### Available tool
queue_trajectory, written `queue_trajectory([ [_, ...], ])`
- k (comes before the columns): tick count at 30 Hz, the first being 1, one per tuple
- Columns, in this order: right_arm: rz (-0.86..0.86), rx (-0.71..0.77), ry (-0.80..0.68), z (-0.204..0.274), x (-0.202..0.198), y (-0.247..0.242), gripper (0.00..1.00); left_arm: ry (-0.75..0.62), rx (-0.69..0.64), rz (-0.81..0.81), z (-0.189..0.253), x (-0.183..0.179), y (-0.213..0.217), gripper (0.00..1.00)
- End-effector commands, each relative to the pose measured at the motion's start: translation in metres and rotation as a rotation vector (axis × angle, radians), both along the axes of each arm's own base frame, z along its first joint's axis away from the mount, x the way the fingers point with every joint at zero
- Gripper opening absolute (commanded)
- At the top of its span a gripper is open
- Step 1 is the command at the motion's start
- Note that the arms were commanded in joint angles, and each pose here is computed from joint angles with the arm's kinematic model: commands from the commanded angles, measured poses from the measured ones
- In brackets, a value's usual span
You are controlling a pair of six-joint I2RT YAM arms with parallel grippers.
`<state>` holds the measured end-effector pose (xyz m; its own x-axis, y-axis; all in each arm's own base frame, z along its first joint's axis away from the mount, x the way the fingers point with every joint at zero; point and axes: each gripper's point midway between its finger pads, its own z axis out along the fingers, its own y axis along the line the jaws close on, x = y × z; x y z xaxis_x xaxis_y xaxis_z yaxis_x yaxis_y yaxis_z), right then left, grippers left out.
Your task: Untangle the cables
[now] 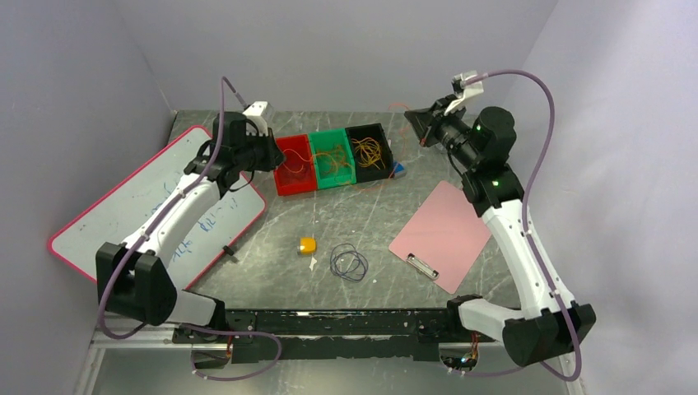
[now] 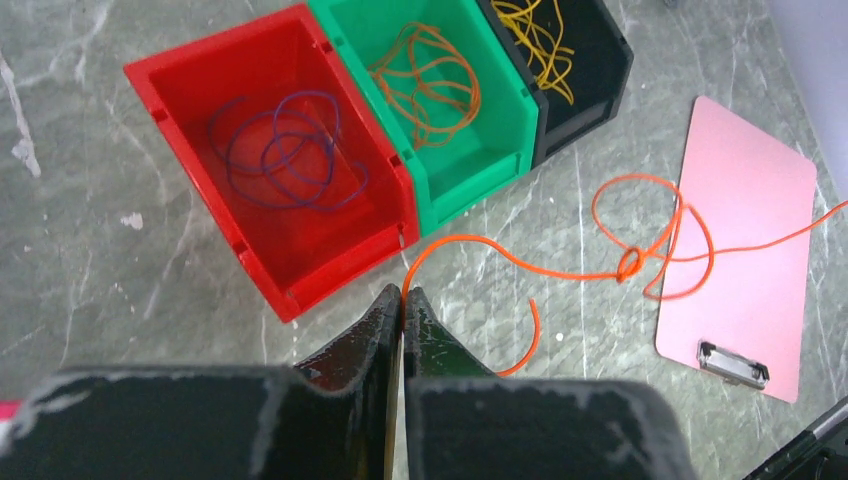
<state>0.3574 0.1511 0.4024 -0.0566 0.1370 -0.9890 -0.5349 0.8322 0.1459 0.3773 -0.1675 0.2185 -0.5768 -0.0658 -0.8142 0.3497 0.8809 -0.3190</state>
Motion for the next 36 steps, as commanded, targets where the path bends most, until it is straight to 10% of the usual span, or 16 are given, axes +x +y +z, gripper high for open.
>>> queue_trajectory([
  [1,0.111,0.021,0.000,0.007,0.005,0.020,0.00,-0.082,-0.031,-0.052,0.024,0.022,-0.016,0.07],
  [36,0.276,0.041,0.244,-0.071,0.001,0.136,0.00,0.065,0.089,-0.060,-0.038,0.150,-0.046,0.07],
])
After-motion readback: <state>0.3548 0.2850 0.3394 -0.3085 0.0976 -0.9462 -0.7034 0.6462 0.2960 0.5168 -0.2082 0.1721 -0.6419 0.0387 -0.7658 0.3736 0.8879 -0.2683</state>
